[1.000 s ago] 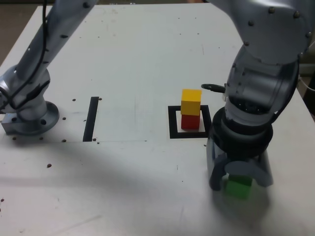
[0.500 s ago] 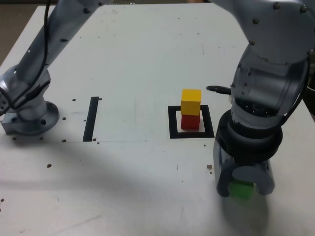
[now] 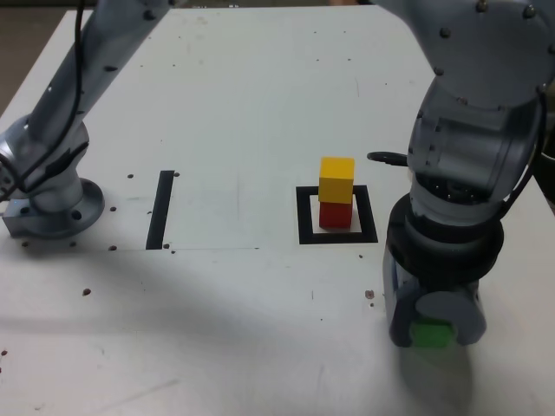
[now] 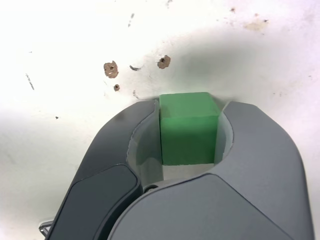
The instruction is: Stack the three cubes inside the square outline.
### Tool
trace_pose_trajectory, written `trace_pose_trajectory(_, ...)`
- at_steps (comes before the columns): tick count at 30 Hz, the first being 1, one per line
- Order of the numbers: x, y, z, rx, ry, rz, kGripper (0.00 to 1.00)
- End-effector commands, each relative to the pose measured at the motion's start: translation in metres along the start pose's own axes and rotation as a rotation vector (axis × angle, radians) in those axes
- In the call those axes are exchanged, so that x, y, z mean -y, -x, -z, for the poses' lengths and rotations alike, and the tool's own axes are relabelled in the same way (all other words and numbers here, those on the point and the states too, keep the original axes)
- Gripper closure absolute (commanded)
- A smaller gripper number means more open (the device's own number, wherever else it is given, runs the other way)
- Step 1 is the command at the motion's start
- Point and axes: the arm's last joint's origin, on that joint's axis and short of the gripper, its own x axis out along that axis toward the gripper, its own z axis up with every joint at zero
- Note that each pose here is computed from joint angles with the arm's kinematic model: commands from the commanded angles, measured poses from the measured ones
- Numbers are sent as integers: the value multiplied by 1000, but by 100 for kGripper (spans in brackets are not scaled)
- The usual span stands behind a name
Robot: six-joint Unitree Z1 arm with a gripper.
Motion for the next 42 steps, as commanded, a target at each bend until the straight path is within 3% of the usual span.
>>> trace_pose_trajectory(1, -2, 4, 2, 4, -4, -8, 90)
trace_pose_trajectory(7, -22, 35, 15, 11, -14, -39, 90)
trace_pose_trajectory(14, -74, 78, 35, 5, -28, -69, 90)
trace_pose_trajectory(18, -107, 90, 45, -8, -21, -63, 90)
trace_pose_trajectory(31, -201, 109, 77, -32, 32, -26, 90)
trace_pose_trajectory(42, -200, 97, 88, -80, 18, 6, 90)
